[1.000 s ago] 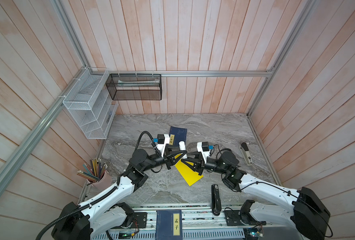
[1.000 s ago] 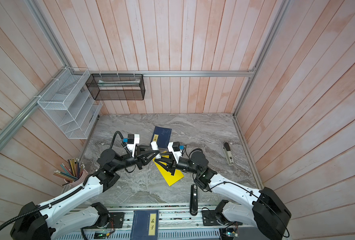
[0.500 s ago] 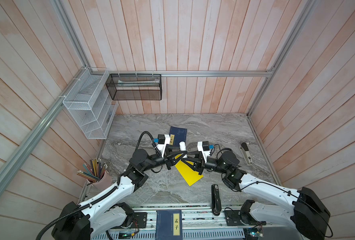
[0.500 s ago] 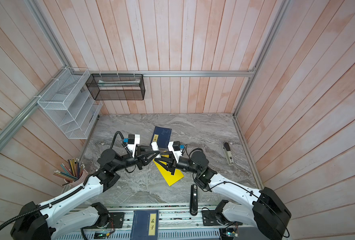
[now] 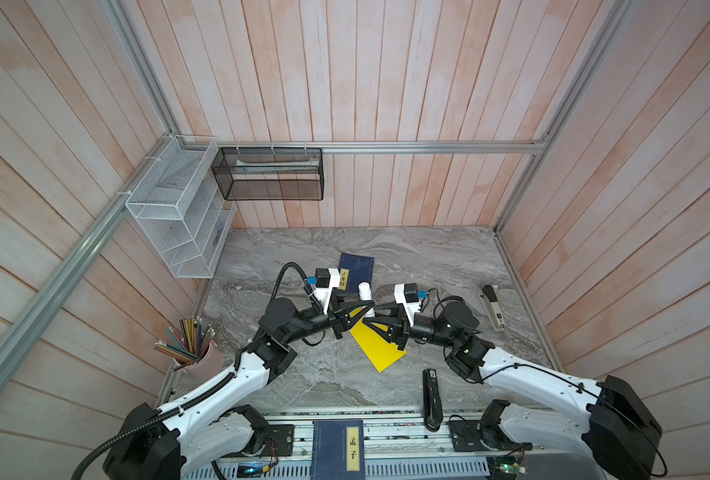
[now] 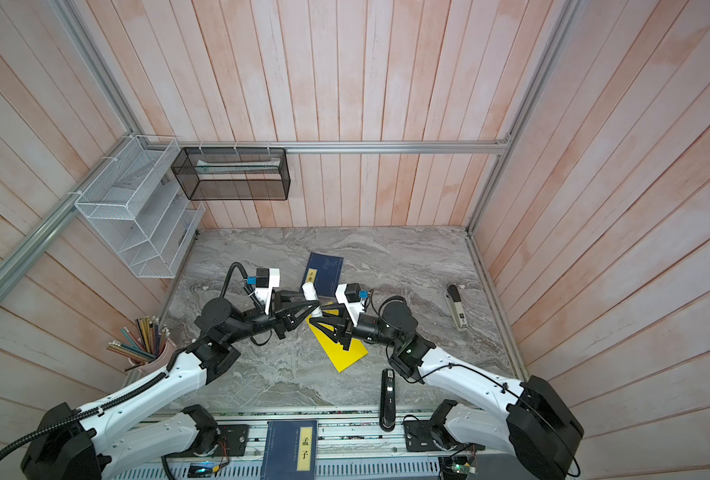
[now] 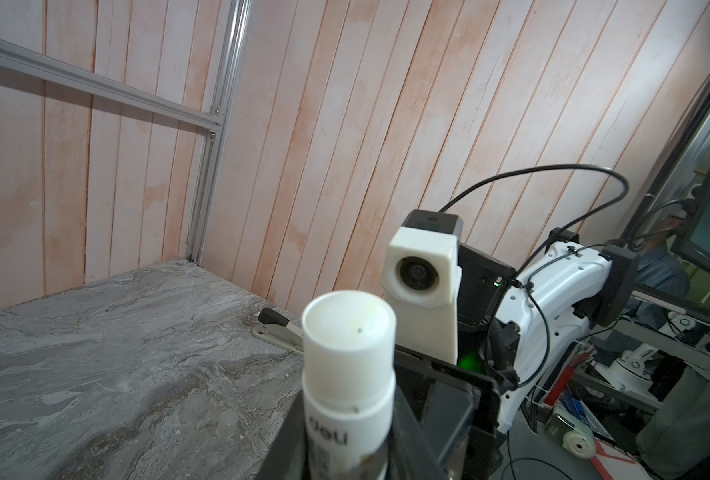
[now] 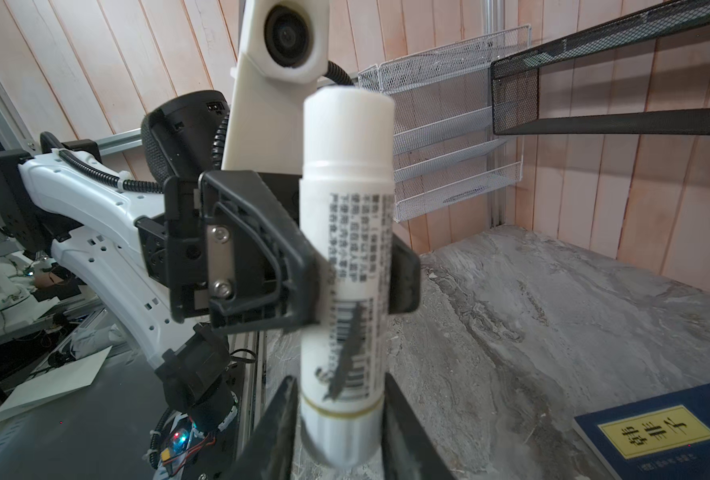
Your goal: Place the letter into the envelope and seal it
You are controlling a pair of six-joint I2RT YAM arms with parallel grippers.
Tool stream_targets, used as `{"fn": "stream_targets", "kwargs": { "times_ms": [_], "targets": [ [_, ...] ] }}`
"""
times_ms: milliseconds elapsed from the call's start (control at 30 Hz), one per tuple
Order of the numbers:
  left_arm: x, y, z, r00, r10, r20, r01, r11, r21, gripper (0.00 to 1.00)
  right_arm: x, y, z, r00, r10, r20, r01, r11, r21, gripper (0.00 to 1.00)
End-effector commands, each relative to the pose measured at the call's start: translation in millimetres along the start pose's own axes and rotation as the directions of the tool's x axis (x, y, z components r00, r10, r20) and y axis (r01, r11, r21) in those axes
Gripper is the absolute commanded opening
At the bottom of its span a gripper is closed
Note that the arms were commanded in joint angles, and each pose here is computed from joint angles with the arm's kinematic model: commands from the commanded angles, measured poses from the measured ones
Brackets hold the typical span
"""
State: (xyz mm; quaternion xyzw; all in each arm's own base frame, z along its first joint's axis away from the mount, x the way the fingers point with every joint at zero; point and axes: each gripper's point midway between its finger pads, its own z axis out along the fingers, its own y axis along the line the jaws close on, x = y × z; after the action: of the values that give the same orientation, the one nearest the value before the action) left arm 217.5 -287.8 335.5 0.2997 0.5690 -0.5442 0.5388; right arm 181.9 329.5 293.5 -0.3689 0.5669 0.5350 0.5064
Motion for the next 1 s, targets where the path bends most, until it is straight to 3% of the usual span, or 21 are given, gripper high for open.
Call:
{"fn": "stream_targets", "kwargs": {
  "times_ms": [0, 300, 600, 767, 967],
  "targets": [
    [-17, -6, 1, 0.999, 0.030, 0.040, -0.030, 0.999, 0.014, 0.00, -14, 7, -1, 0.999, -0.025, 0.032, 0.026, 0.999, -0.022, 0.33],
    [-13, -4, 1, 0.999, 0.030, 0.030, -0.030, 1.000, 0.004, 0.00, -17, 1, 3, 0.999, -0.022, 0.038, 0.022, 1.000, -0.002, 0.18],
    [-8, 7, 7, 0.996, 0.084, -0.010, -0.084, 0.991, -0.106, 0.00, -22, -14, 0, 0.995, -0.079, 0.063, 0.070, 0.988, 0.140, 0.13],
    [-6, 9, 10, 0.993, 0.117, -0.025, -0.119, 0.980, -0.157, 0.00, -22, -19, 0, 0.988, -0.142, 0.057, 0.123, 0.960, 0.250, 0.12],
    [-8, 13, 10, 0.990, 0.137, -0.017, -0.137, 0.969, -0.204, 0.00, -25, -26, -6, 0.974, -0.217, 0.059, 0.174, 0.894, 0.412, 0.11]
  ]
}}
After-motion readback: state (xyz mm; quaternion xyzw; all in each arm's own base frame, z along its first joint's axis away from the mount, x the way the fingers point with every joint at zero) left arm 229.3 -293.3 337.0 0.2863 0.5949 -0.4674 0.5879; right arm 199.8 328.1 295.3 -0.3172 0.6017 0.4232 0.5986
